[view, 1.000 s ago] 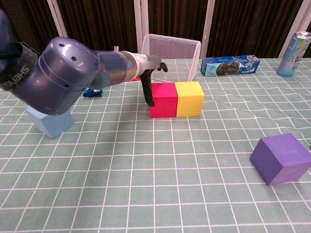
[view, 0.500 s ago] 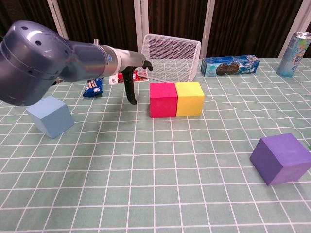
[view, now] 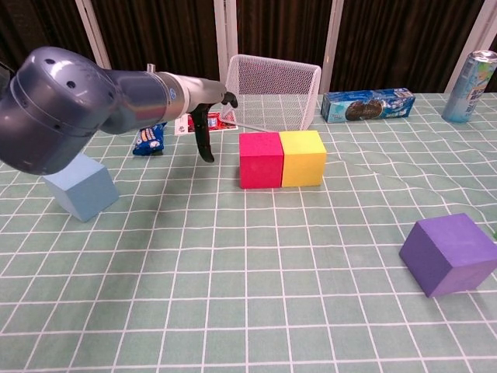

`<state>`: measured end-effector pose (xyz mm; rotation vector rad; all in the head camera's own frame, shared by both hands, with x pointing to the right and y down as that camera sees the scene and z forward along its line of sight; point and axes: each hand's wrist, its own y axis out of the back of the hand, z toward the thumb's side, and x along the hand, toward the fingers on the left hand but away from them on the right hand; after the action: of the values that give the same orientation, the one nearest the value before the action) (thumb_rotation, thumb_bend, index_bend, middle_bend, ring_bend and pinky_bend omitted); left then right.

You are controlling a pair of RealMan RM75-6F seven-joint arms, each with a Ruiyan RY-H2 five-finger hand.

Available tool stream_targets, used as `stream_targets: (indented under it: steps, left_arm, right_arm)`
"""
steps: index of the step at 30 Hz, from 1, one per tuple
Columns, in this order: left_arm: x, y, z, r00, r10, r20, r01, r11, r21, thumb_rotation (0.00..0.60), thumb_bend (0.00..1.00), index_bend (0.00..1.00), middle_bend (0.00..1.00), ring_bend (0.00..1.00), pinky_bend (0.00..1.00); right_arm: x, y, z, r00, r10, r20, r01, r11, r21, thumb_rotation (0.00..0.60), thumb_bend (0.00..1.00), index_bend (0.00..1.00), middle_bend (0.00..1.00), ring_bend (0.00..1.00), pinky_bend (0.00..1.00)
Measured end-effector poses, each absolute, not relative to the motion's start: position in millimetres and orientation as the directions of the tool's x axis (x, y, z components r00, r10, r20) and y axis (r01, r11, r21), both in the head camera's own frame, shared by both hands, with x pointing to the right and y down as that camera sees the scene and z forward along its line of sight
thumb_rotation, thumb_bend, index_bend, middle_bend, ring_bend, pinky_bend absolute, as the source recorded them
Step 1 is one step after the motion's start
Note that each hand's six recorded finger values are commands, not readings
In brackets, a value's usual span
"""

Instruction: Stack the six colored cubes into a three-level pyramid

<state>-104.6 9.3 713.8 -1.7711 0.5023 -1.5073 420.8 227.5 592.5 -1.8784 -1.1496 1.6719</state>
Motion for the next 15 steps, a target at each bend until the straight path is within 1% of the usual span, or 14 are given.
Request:
stream_targets:
  steps: [2,4,15]
  left_arm:
    - [-99,11,716,0.240,-0.710,0.662,0.164,-0.643,-0.748,0.600,0.28,0.00,0.00,0.00,0.03]
    - [-93,13,718,0.248,-0.712,0.657,0.162,-0.638,-0.753,0.600,0.29,0.00,0.00,0.00,0.03]
    - [-73,17,724,0.276,-0.714,0.643,0.160,-0.625,-0.764,0.600,0.30,0.00,0.00,0.00,0.03]
  right_arm:
    - [421,227,592,-0.040,0.767,-0.640,0.324,-0.596,-0.734,0.600,0.30,0.00,0.00,0.00,0.00]
    - [422,228,593,-0.043,0.766,-0.642,0.326,-0.596,-0.734,0.600,0.30,0.00,0.00,0.00,0.00]
    - [426,228,591,-0.054,0.764,-0.642,0.337,-0.592,-0.732,0.600,0.30,0.00,0.00,0.00,0.00]
